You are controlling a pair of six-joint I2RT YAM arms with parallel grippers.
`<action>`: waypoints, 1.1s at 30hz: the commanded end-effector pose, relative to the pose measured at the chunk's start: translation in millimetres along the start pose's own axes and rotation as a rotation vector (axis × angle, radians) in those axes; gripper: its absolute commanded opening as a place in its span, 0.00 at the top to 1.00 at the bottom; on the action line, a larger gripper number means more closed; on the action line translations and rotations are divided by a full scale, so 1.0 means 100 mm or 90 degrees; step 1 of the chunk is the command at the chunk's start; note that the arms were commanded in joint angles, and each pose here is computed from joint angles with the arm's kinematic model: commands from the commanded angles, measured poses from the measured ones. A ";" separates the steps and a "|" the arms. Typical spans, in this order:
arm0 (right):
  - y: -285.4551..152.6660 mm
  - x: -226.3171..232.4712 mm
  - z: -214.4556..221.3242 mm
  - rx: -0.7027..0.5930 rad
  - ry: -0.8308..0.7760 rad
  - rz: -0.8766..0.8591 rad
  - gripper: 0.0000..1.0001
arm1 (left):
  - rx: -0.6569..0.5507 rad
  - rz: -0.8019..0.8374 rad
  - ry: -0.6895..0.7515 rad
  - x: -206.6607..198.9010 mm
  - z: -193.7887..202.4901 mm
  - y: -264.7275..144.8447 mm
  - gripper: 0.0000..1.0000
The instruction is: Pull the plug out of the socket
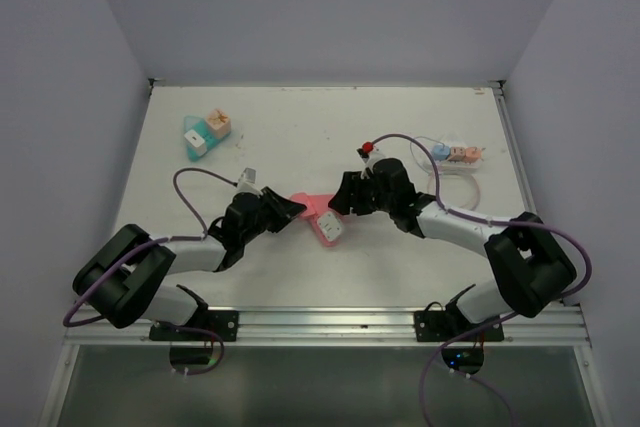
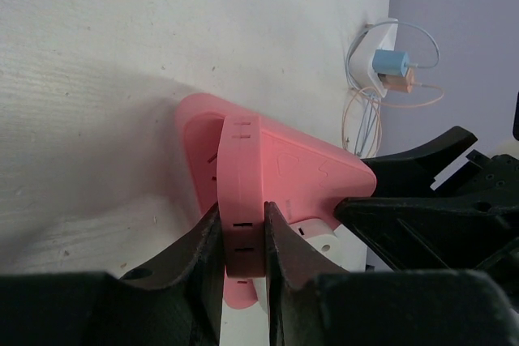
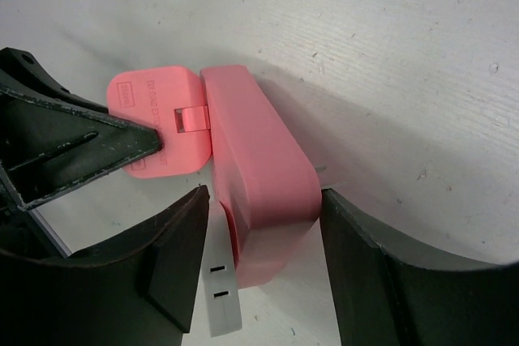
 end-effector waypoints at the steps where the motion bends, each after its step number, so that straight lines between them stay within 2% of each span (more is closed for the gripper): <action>1: 0.04 0.07 -0.21 -0.032 -0.021 -0.010 0.40 | 0.001 0.076 0.025 -0.21 0.00 -0.04 1.00; 3: 0.05 0.08 -0.23 -0.035 -0.023 -0.013 0.40 | 0.003 0.085 0.025 -0.24 0.00 -0.05 1.00; 6: 0.04 0.10 -0.26 -0.041 -0.026 -0.018 0.46 | 0.005 0.091 0.027 -0.24 0.01 -0.06 1.00; 12: -0.01 0.11 -0.28 -0.051 -0.036 -0.019 0.81 | 0.009 0.095 0.023 -0.25 0.02 -0.08 1.00; 13: -0.02 0.10 -0.28 -0.051 -0.041 -0.016 0.91 | 0.009 0.096 0.021 -0.25 0.01 -0.09 1.00; 15: -0.06 0.05 -0.28 -0.057 -0.047 0.004 1.00 | 0.009 0.103 0.015 -0.27 0.01 -0.12 1.00; 27: -0.37 -0.35 -0.39 -0.067 -0.073 0.165 1.00 | -0.020 0.182 0.000 -0.65 -0.11 -0.41 1.00; 30: -0.47 -0.45 -0.46 -0.067 -0.073 0.216 1.00 | -0.041 0.202 0.003 -0.78 -0.17 -0.51 1.00; 33: -0.57 -0.47 -0.54 -0.085 -0.064 0.222 1.00 | -0.070 0.214 0.010 -0.88 -0.25 -0.63 1.00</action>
Point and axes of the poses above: each gripper's point midway between its finger pads, its own y axis out along the fingers, its own x axis along the line the jaws close on, z = x × y, the point moved 2 cm from there along -y, back along the fingers, and after that the axes turned 9 degrees about -y, right-handed, at the moved point
